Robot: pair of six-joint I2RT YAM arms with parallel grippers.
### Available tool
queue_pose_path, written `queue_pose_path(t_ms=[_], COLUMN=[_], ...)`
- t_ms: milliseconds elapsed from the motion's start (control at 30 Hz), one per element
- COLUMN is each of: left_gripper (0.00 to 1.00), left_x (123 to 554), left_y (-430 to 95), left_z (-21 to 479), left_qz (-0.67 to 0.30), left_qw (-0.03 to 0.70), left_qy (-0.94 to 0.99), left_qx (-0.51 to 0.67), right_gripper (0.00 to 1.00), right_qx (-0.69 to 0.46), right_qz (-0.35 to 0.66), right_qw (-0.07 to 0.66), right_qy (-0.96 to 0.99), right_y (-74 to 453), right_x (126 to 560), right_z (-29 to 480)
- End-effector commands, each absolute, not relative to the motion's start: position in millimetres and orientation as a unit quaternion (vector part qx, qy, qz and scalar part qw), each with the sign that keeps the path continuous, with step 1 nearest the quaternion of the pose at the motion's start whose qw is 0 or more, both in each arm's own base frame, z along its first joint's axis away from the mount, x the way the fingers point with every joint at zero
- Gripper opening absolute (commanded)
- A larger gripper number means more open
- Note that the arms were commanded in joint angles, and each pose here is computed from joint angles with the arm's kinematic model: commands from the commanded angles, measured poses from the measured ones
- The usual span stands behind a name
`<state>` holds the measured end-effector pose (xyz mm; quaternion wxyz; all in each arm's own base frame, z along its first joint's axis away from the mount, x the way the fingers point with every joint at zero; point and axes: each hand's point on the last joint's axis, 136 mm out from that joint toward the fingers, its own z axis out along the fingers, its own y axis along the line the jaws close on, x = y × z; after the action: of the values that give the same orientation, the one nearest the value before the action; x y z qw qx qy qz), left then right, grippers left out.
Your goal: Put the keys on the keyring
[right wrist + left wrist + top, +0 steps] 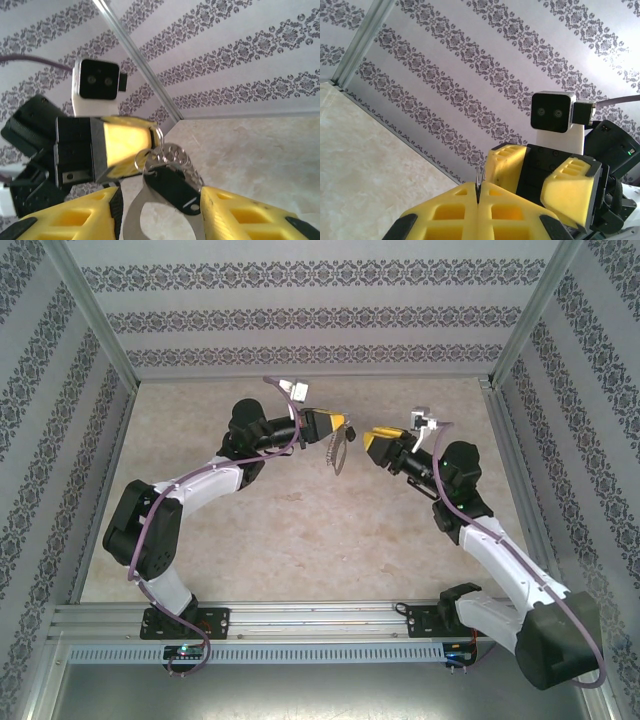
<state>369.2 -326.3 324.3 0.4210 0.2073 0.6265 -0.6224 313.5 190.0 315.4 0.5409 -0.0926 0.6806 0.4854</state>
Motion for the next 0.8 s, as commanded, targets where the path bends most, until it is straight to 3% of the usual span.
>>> queue_pose_path(t_ms=[0,333,767], left_gripper=[0.00,0.00,0.00], left_x=[362,359,359], left_y=[-322,-325,-331], left_z=[357,365,368], left_qz=[-0.638,-0.644,-0.651], left_qw=[0.464,0.473,0.472], left_qy=[0.581,0.574,0.569], left_qx=[0.200,0.179,0.173], right_gripper=[0.46,0.46,0.40], right_qx=[-0.064,-0.057,-0.058], right_qz=[0.509,0.573,0.599], right_qw=[0.567,0.556,0.531], right_qy=[0.645,0.599,0.596], right_y=[186,203,220], right_x=[326,343,350], right_z=[353,379,365])
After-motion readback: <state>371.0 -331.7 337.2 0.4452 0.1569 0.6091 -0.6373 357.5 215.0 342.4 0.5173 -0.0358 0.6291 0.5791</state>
